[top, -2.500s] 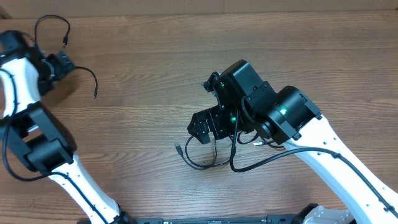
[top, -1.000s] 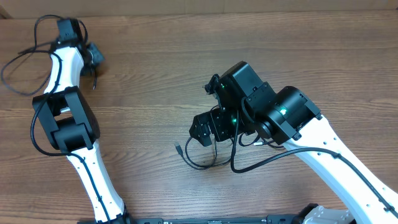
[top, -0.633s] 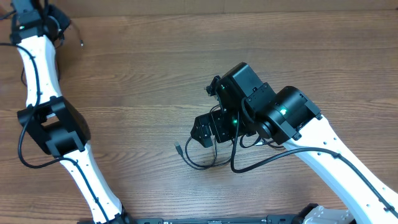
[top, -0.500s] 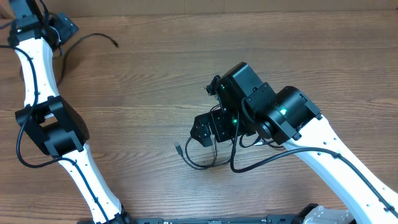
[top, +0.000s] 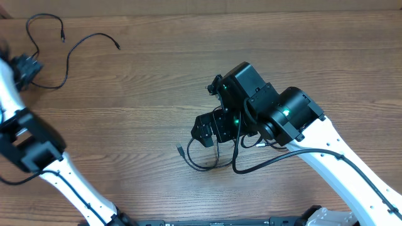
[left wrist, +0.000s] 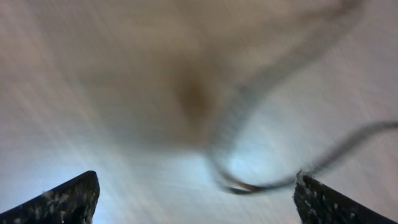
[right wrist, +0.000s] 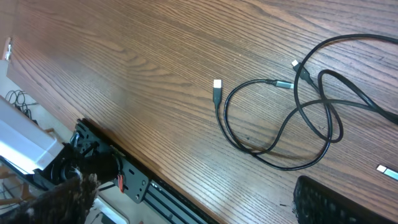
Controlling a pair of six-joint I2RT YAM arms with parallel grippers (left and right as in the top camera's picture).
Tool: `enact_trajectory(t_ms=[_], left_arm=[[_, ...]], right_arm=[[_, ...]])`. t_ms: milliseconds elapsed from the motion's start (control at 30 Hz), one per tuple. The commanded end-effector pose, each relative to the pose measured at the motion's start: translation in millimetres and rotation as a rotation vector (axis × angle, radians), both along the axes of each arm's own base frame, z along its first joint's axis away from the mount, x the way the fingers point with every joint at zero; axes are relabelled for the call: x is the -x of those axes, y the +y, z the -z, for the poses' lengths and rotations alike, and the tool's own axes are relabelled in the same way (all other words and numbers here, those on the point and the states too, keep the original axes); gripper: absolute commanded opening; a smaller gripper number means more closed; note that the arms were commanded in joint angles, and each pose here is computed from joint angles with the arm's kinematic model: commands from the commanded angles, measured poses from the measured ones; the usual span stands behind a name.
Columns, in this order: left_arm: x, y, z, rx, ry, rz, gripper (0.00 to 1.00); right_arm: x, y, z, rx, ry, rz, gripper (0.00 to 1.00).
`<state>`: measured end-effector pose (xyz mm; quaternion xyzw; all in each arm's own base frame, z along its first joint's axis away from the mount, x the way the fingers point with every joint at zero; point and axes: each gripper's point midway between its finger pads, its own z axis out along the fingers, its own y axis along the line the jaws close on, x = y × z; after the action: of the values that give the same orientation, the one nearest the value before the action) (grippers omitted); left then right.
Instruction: Untangle cables
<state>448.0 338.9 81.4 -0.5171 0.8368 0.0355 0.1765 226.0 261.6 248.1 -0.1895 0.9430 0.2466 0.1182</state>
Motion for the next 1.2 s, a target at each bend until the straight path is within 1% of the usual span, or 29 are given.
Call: enact_trajectory(t_ms=[0, 133, 200, 300, 400, 433, 467, 600, 667, 733, 767, 800, 833, 867, 900, 967, 1033, 1100, 1167], left_arm=[[17, 11, 10, 0.028, 0.03, 0.04, 1.0], [10, 5, 16, 0.068, -0.003, 0.131, 1.0], [-1, -4, 19, 0.103, -0.051, 0.159, 1.0], [-24, -26, 24, 0.154, -0.132, 0.249, 0.95], [-32, -37, 37, 0.133, -0.113, 0.319, 0.97], [-31, -37, 43, 0.115, -0.091, 0.319, 0.97], [-29, -36, 50, 0.094, -0.064, 0.312, 0.94], [-29, -41, 71, 0.067, -0.032, 0.317, 0.7], [-30, -42, 76, 0.066, -0.039, 0.311, 0.5], [-32, -41, 77, 0.064, -0.049, 0.299, 0.36], [-33, -40, 76, 0.059, -0.055, 0.295, 0.25], [-35, -39, 76, 0.056, -0.061, 0.293, 0.2], [-36, -38, 75, 0.054, -0.068, 0.286, 0.09], [-37, -38, 75, 0.054, -0.073, 0.279, 0.05], [-37, -37, 74, 0.057, -0.078, 0.266, 0.04], [-40, -37, 73, 0.073, -0.103, 0.226, 0.04], [-46, -35, 64, 0.117, -0.16, 0.151, 0.04], [-56, -37, 48, 0.198, -0.249, 0.077, 0.04], [-72, -41, 23, 0.328, -0.378, -0.005, 0.04]], right_arm=[[-3, 2, -5, -0.017, -0.011, 0.003, 1.0], [-5, 4, -6, -0.025, -0.02, 0.003, 1.0], [-4, 4, -6, -0.024, -0.019, 0.003, 1.0], [-4, 4, -6, -0.024, -0.018, 0.003, 1.0], [-4, 4, -6, -0.024, -0.018, 0.004, 1.0], [-4, 4, -6, -0.023, -0.018, 0.004, 1.0], [-4, 4, -6, -0.024, -0.017, 0.005, 1.0], [-4, 4, -6, -0.028, -0.001, 0.032, 1.0], [-4, 4, -6, -0.028, -0.001, 0.032, 1.0], [-4, 4, -6, -0.028, -0.001, 0.032, 1.0], [-4, 4, -6, -0.028, -0.001, 0.032, 1.0], [-4, 4, -6, -0.028, -0.001, 0.032, 1.0], [-4, 4, -6, -0.028, -0.001, 0.032, 1.0], [-4, 4, -6, -0.028, -0.001, 0.032, 1.0], [-4, 4, -6, -0.028, 0.0, 0.033, 1.0], [-4, 4, -6, -0.029, 0.004, 0.041, 1.0], [-5, 4, -6, -0.033, 0.004, 0.045, 1.0], [-5, 5, -7, -0.035, 0.002, 0.045, 1.0], [-5, 5, -7, -0.035, 0.002, 0.045, 1.0]])
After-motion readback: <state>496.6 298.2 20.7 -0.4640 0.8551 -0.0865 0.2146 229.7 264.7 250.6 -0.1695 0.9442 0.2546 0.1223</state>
